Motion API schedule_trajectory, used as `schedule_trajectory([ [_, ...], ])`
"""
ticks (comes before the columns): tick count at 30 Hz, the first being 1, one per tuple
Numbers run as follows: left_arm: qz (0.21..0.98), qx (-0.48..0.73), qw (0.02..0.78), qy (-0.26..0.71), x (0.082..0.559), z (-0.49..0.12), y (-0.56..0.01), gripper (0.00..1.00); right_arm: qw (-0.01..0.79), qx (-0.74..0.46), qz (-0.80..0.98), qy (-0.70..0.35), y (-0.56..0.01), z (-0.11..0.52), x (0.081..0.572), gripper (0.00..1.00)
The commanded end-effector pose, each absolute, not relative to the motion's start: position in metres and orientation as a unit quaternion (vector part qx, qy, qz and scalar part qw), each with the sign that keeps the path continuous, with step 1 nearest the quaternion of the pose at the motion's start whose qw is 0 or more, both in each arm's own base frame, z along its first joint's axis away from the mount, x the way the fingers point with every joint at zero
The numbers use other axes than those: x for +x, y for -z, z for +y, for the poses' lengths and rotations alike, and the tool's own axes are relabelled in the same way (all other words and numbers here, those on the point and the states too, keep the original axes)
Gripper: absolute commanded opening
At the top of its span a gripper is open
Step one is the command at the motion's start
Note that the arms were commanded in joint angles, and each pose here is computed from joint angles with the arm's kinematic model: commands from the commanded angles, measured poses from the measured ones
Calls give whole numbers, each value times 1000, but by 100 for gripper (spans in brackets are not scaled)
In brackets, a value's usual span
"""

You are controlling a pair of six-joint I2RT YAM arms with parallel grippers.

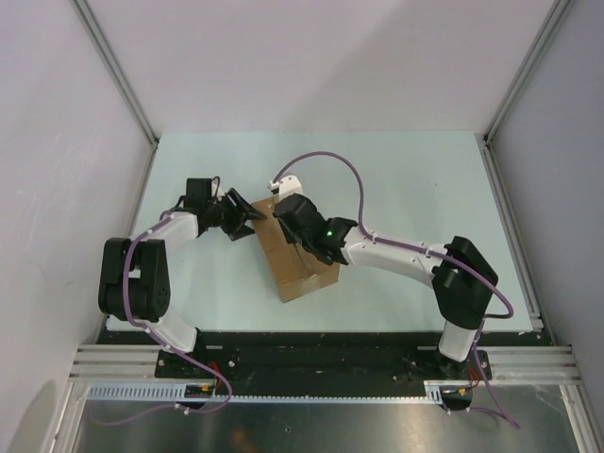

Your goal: Unpack the express box

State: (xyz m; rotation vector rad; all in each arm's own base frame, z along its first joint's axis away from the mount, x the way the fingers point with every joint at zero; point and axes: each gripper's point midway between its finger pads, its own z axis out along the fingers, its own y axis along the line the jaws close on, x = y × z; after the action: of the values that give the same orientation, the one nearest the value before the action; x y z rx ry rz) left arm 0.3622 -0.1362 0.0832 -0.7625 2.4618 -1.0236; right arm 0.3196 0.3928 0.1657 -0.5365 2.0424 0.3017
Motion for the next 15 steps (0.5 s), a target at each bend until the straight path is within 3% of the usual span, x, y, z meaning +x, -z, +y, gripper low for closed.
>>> schedule_trajectory([
  [1,877,-322,155,322,352,-123,-58,61,475,-225,839,-137,-188,388,289,0],
  [15,877,-321,170,314,356,-119,-60,62,427,-225,868,-121,-165,355,236,0],
])
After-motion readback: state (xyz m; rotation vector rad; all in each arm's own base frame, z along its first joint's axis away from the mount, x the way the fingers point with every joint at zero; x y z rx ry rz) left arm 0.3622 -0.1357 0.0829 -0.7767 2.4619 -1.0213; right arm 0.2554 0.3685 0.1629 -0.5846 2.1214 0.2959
